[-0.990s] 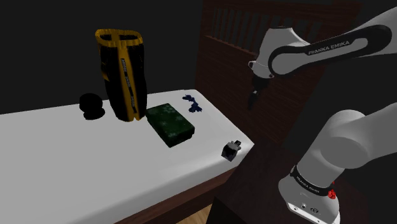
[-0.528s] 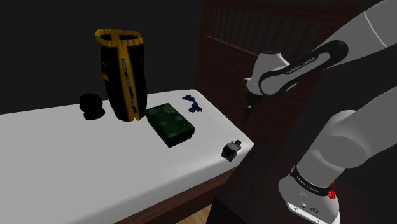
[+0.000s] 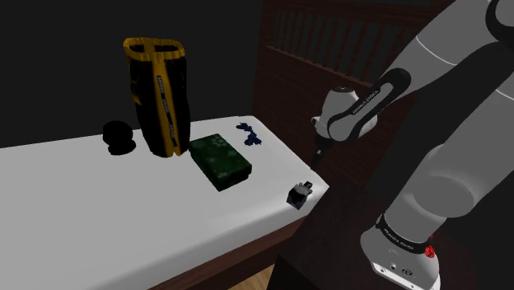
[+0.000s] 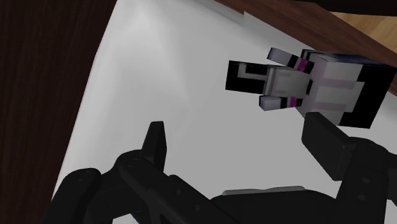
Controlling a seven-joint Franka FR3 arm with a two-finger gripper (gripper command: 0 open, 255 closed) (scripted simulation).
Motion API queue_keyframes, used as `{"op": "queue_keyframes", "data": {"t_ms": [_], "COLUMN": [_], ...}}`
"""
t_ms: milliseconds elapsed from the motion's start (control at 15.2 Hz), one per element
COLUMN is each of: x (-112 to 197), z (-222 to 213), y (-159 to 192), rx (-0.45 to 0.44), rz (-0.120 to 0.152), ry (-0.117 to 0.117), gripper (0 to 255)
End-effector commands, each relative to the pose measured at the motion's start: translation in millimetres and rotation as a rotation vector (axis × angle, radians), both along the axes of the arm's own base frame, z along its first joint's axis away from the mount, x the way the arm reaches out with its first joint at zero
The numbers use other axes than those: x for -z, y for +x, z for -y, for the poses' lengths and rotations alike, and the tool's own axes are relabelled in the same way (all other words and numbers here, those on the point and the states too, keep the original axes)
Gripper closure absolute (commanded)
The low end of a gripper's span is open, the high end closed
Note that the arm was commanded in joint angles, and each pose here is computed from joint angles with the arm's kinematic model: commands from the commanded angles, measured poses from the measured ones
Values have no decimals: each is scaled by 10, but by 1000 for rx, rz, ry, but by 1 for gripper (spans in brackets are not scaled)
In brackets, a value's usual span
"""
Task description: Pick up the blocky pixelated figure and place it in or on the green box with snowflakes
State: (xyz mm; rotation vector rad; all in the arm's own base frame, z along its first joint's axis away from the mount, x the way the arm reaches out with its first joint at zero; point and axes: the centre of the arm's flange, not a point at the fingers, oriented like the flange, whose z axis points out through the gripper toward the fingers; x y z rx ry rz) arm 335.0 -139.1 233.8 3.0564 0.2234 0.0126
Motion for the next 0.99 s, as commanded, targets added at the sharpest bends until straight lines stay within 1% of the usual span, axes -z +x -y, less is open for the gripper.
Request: {"op": "queue_keyframes", "data": {"t_ms": [0, 198, 660, 726, 924], "x": [104, 240, 239, 239, 239], "z": [12, 22, 22, 22, 22], "y": [1, 3, 3, 3, 3], "rx": [0, 0, 0, 0, 0], "rz": [1, 1, 1, 1, 1], "ry": [0, 0, 0, 0, 0], "gripper": [0, 0, 0, 255, 255]}}
